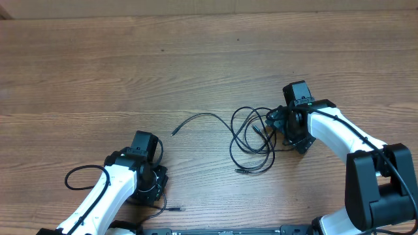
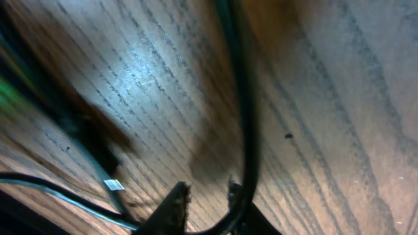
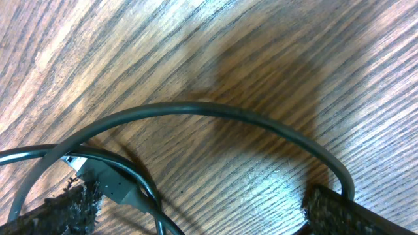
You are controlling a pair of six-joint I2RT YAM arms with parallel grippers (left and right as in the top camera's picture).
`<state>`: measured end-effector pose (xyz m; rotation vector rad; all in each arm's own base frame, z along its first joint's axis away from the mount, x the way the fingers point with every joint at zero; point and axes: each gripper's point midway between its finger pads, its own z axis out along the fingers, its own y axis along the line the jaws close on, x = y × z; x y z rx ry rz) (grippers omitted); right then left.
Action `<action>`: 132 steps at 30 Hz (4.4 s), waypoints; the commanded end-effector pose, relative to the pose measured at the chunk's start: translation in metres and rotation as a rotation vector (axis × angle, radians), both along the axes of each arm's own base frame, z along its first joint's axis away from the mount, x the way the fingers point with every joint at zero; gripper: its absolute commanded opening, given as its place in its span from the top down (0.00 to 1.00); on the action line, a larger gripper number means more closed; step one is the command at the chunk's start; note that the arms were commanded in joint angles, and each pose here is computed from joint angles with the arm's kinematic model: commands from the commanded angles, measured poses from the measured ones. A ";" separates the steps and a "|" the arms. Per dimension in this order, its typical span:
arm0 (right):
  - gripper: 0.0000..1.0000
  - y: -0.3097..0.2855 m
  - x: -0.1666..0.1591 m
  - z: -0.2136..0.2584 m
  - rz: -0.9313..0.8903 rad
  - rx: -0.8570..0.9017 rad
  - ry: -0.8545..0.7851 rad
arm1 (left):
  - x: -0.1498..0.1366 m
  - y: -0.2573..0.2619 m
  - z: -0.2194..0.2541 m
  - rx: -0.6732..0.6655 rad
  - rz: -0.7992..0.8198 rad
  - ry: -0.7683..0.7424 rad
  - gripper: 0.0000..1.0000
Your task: Untangle cables
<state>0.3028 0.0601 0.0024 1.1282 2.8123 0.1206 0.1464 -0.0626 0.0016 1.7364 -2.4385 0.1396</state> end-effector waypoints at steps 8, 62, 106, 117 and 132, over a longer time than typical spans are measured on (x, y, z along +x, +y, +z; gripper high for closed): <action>0.00 -0.007 -0.024 -0.025 0.002 -0.028 0.095 | 0.023 0.011 -0.003 0.067 -0.082 -0.113 0.96; 0.00 0.014 0.012 -0.022 0.029 0.077 -0.053 | 0.118 0.497 0.454 1.568 0.503 -0.433 0.96; 0.00 0.014 0.012 -0.022 0.029 0.077 -0.053 | 0.209 0.215 0.150 0.177 0.045 -0.039 0.00; 0.00 0.014 0.012 -0.022 0.029 0.077 -0.053 | 0.191 0.186 0.255 0.230 -0.076 -0.345 0.00; 0.00 0.014 0.012 -0.022 0.029 0.077 -0.053 | 0.153 0.058 0.370 0.300 -0.533 -0.781 0.00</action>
